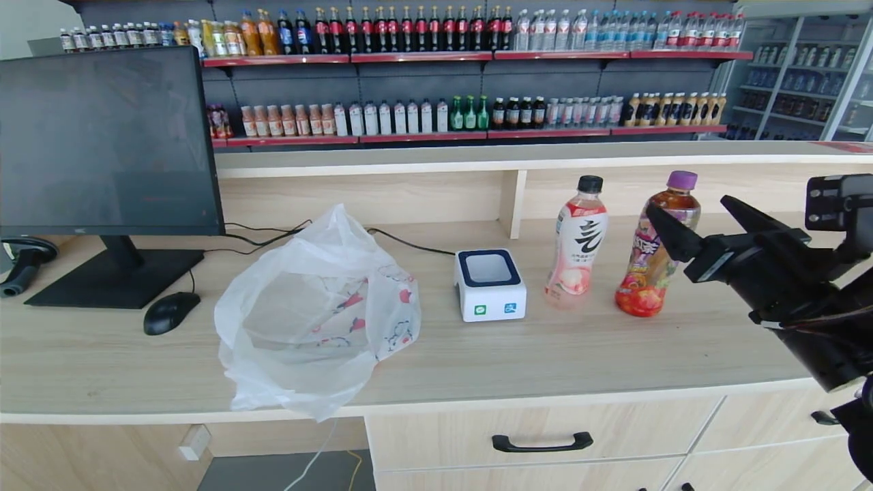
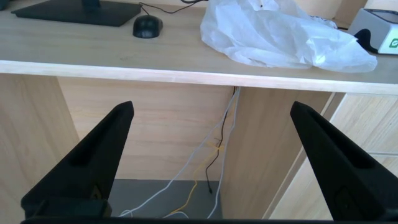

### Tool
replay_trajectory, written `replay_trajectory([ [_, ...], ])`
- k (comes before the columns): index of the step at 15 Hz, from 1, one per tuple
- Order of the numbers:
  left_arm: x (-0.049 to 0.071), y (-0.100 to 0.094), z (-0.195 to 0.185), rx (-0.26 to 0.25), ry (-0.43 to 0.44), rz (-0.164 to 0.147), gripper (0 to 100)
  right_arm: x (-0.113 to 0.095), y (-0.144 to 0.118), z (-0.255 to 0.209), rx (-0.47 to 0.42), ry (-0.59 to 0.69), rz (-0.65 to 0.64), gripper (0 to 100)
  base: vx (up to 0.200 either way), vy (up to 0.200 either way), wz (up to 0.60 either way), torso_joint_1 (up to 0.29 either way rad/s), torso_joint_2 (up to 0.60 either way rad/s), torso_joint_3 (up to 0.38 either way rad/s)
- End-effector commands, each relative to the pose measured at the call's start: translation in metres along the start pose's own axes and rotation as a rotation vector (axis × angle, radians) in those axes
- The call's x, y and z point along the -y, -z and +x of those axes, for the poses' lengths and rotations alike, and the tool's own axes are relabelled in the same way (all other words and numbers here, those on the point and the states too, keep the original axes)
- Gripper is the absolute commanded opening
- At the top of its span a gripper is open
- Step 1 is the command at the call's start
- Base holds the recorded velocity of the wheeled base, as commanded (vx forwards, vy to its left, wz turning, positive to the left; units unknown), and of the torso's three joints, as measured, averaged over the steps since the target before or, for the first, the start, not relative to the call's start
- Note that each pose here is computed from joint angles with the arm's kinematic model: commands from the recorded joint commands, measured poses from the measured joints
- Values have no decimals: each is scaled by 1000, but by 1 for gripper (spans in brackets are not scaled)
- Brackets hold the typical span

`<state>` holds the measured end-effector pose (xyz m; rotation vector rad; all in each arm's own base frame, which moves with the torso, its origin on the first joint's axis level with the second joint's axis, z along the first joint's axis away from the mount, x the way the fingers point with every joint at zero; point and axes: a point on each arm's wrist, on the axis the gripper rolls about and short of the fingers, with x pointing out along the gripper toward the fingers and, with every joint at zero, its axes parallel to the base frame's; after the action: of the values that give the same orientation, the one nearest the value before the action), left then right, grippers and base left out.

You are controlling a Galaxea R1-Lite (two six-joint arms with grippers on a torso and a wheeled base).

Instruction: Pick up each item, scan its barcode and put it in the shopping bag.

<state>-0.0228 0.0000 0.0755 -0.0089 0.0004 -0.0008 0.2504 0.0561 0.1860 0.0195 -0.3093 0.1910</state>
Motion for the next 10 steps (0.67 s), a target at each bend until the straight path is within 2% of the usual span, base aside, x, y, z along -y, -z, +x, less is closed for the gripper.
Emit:
replay_trajectory([
  [1,0,0,0,0,-1,0,100,-32,4,-18,-49,-48,43,100,0,0,0,0,0,0],
  [3,0,0,0,0,-1,0,100,-54,6,-28,-76,-56,70,100,0,0,0,0,0,0],
  [10,0,0,0,0,1,0,100,-59,30,-21,-160,-33,75,100,0,0,0,0,0,0],
])
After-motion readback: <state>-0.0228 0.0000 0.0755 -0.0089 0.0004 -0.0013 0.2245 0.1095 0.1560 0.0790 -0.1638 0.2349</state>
